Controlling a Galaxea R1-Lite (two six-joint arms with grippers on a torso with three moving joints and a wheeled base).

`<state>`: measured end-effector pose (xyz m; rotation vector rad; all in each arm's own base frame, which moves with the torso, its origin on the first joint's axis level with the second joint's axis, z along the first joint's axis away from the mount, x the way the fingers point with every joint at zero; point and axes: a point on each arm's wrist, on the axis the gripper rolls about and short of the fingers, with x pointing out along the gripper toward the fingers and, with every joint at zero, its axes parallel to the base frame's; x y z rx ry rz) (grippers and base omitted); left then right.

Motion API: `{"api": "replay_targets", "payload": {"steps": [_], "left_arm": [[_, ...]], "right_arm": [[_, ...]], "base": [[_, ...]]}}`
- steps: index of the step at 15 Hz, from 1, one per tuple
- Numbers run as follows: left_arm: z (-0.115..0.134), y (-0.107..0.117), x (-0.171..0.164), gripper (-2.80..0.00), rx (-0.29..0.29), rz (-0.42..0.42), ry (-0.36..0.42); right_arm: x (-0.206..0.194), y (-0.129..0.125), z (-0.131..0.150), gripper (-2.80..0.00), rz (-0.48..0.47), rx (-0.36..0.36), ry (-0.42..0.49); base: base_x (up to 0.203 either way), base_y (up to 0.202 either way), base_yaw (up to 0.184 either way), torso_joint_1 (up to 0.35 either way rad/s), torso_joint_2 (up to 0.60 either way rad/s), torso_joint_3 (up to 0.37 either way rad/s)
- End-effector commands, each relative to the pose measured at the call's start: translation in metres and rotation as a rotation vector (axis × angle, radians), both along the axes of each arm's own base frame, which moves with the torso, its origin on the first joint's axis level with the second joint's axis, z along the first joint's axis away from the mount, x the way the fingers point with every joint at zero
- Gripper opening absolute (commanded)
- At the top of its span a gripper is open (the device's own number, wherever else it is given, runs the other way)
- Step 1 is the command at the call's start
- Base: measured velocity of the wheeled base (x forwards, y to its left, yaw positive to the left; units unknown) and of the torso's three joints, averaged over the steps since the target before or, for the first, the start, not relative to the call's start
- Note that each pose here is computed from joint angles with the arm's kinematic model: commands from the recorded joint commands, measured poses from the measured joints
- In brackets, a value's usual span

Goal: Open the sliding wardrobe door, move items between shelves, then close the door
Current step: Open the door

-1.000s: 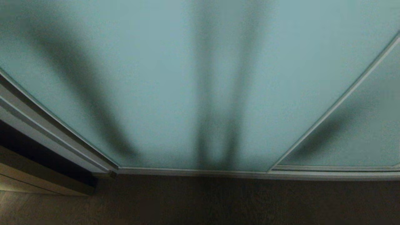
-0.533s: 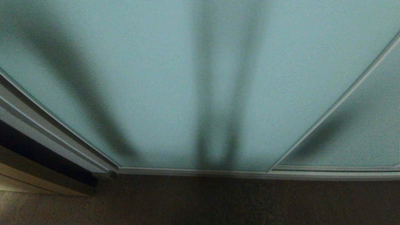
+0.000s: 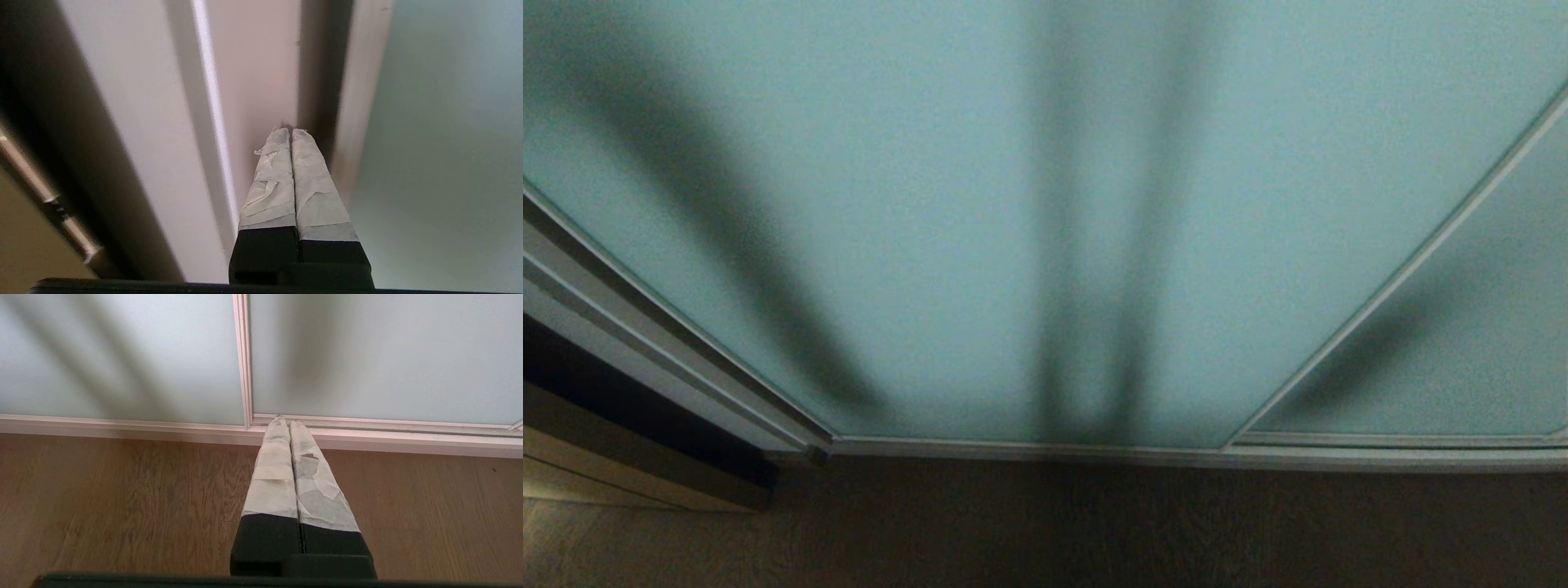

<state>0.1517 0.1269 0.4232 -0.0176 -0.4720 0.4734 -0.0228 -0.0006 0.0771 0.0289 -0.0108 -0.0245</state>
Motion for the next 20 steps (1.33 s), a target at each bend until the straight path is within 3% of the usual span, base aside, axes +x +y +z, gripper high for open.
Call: {"api": "replay_targets", "payload": {"steps": [1, 13, 18, 20], "left_arm": [[0.001, 0.000, 0.001, -2.80, 0.000, -0.022, -0.002], [-0.001, -0.003, 0.003, -2.80, 0.043, -0.187, 0.055], [-0.001, -0.007, 0.002, -2.80, 0.049, -0.273, 0.069], [-0.006, -0.015, -0.001, -2.80, 0.067, -0.348, 0.095]], "right_arm": [[0.000, 0.000, 0.000, -2.80, -0.001, 0.000, 0.000], [0.000, 0.000, 0.000, -2.80, 0.000, 0.000, 0.000], [0.000, 0.000, 0.000, -2.80, 0.000, 0.000, 0.000], [0.000, 0.000, 0.000, -2.80, 0.000, 0.000, 0.001]], "base": [[0.000, 0.000, 0.000, 0.000, 0.00, 0.000], [0.000, 0.000, 0.000, 0.000, 0.00, 0.000], [0.000, 0.000, 0.000, 0.000, 0.00, 0.000], [0.000, 0.000, 0.000, 0.000, 0.00, 0.000]]}}
